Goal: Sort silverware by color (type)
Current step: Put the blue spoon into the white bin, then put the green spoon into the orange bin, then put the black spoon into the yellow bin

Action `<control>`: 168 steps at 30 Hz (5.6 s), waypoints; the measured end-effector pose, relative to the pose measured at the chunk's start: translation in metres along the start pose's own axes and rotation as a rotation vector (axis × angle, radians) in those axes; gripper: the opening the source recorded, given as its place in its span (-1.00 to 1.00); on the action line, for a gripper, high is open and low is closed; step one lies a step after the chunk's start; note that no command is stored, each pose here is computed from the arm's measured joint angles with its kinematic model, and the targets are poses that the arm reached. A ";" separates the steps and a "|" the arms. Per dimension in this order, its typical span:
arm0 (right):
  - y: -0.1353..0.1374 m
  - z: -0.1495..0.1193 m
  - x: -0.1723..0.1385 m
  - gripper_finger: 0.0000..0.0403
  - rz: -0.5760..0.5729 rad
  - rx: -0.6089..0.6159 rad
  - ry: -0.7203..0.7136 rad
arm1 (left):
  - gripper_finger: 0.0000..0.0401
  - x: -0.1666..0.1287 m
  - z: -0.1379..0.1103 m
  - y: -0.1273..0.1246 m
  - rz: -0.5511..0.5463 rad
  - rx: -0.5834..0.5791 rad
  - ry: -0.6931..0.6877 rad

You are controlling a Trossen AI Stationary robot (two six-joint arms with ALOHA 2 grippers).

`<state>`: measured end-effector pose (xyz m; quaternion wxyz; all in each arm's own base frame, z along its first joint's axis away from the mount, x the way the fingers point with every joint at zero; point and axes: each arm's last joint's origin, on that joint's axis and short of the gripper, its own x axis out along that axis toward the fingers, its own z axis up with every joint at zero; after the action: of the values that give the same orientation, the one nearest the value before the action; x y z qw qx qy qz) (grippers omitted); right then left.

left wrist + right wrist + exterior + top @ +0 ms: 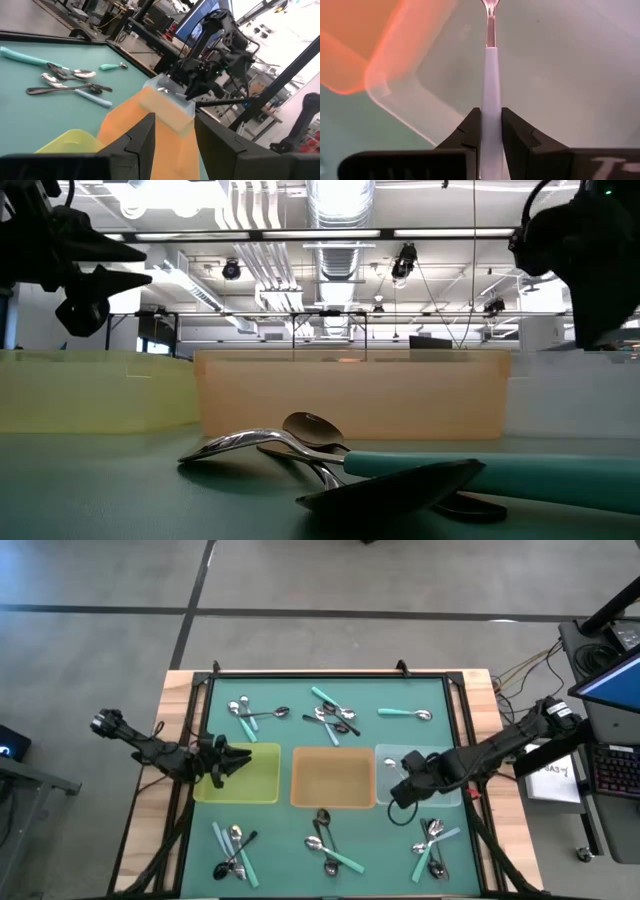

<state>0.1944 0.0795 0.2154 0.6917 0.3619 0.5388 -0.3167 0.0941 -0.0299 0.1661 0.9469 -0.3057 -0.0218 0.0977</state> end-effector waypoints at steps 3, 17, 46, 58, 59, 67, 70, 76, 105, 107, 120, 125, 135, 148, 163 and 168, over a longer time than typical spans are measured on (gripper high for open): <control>0.001 -0.002 0.004 -0.76 -0.026 0.047 0.005 | -0.40 0.002 -0.003 0.001 0.019 0.026 0.024; 0.032 0.007 -0.019 -0.08 0.069 0.013 -0.089 | -0.40 0.007 -0.014 0.003 0.071 0.099 0.095; 0.173 -0.011 0.041 -0.10 0.196 -0.505 0.203 | -0.40 -0.006 0.011 -0.002 -0.055 -0.085 -0.086; 0.232 -0.035 0.082 -0.10 0.220 -0.584 0.238 | -0.40 -0.006 0.011 -0.002 -0.061 -0.087 -0.085; 0.236 -0.035 0.086 -0.10 0.222 -0.584 0.236 | -0.40 -0.006 0.011 -0.002 -0.063 -0.089 -0.087; 0.250 -0.036 0.107 -0.11 0.082 -0.584 0.275 | -0.40 -0.006 0.011 -0.002 -0.065 -0.092 -0.090; 0.253 -0.037 0.113 -0.11 0.039 -0.582 0.294 | -0.40 -0.006 0.011 -0.002 -0.064 -0.090 -0.088; 0.259 -0.036 0.113 -0.44 0.036 -0.567 0.319 | -0.40 -0.006 0.011 -0.002 -0.065 -0.092 -0.090; 0.224 0.103 -0.017 -0.76 -0.049 -0.569 -0.230 | -0.40 -0.006 0.011 -0.002 -0.064 -0.092 -0.090; 0.213 0.113 -0.013 -0.76 -0.120 -0.561 -0.192 | -0.40 -0.006 0.011 -0.002 -0.064 -0.092 -0.089; 0.188 0.114 0.015 -0.34 -0.264 -0.472 -0.020 | -0.40 -0.006 0.011 -0.002 -0.064 -0.092 -0.090; 0.190 0.112 0.014 -0.08 -0.209 -0.362 0.039 | -0.40 -0.006 0.011 -0.002 -0.064 -0.092 -0.089; 0.238 0.050 0.009 -0.10 0.118 -0.342 0.037 | -0.40 -0.006 0.011 -0.002 -0.064 -0.092 -0.089; 0.260 -0.005 0.080 -0.16 0.052 -0.319 0.078 | -0.40 -0.006 0.011 -0.002 -0.064 -0.092 -0.089; 0.259 -0.004 0.106 -0.17 -0.023 -0.339 0.006 | -0.40 -0.006 0.011 -0.002 -0.064 -0.092 -0.090; 0.259 -0.004 0.116 -0.23 -0.044 -0.366 0.012 | -0.40 -0.006 0.011 -0.002 -0.063 -0.090 -0.088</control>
<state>0.4325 0.2163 0.1430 0.7357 0.2198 0.5994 -0.2263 0.0878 -0.0263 0.1763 0.9328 -0.3426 -0.0776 0.0801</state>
